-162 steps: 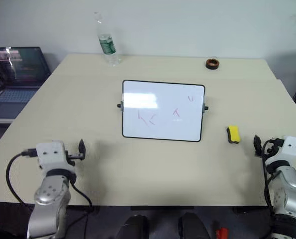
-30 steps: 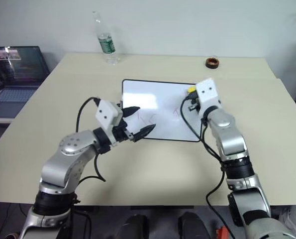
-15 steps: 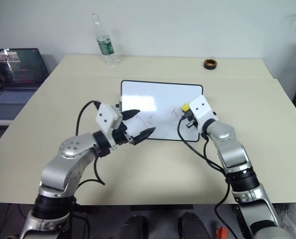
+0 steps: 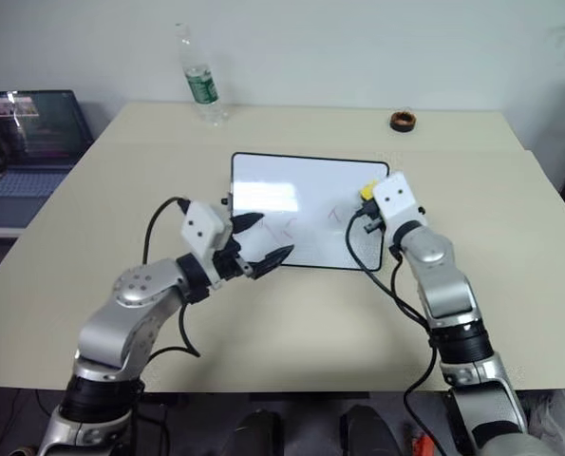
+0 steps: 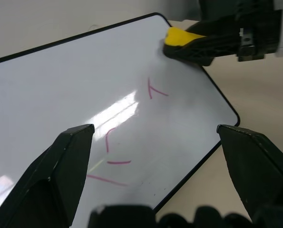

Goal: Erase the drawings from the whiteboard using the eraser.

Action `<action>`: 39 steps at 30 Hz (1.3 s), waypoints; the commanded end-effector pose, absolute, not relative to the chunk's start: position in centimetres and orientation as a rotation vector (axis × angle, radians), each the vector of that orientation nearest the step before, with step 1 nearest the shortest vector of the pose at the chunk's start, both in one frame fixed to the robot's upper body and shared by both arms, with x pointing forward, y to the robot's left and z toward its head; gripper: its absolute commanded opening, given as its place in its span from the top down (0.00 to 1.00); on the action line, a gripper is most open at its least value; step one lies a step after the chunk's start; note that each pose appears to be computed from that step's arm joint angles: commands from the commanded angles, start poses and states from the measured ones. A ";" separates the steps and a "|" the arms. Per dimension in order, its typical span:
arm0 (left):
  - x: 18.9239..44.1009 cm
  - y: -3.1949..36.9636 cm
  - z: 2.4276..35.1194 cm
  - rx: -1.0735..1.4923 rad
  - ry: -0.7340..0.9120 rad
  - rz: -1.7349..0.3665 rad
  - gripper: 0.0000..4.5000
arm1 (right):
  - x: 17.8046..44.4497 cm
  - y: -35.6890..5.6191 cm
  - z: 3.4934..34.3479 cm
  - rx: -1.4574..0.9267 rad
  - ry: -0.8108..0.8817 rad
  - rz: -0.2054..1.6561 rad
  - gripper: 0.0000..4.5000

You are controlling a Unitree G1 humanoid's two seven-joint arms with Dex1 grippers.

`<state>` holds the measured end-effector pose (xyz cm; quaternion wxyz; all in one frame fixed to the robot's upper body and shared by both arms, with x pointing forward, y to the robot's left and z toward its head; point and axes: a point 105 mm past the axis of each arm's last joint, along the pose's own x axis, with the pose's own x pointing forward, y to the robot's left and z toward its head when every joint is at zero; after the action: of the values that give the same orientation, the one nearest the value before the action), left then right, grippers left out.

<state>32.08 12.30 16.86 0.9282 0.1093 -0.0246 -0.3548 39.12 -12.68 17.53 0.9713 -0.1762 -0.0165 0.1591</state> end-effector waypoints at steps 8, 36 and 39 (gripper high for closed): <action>30.1 17.9 16.6 0.179 -0.002 -0.625 0.00 | 31.6 -12.2 19.4 -0.212 -0.120 0.630 0.76; 29.9 16.1 16.2 0.210 0.025 -0.693 0.00 | 37.8 -8.7 19.4 -0.412 -0.204 0.501 0.76; 29.8 16.3 16.1 0.216 0.029 -0.695 0.00 | 38.3 -8.5 19.0 -0.420 -0.188 0.495 0.76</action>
<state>30.10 16.49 14.79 0.9379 0.0888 0.0377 -0.3333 38.23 -8.81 17.60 0.9467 -0.1968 -0.0617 0.2472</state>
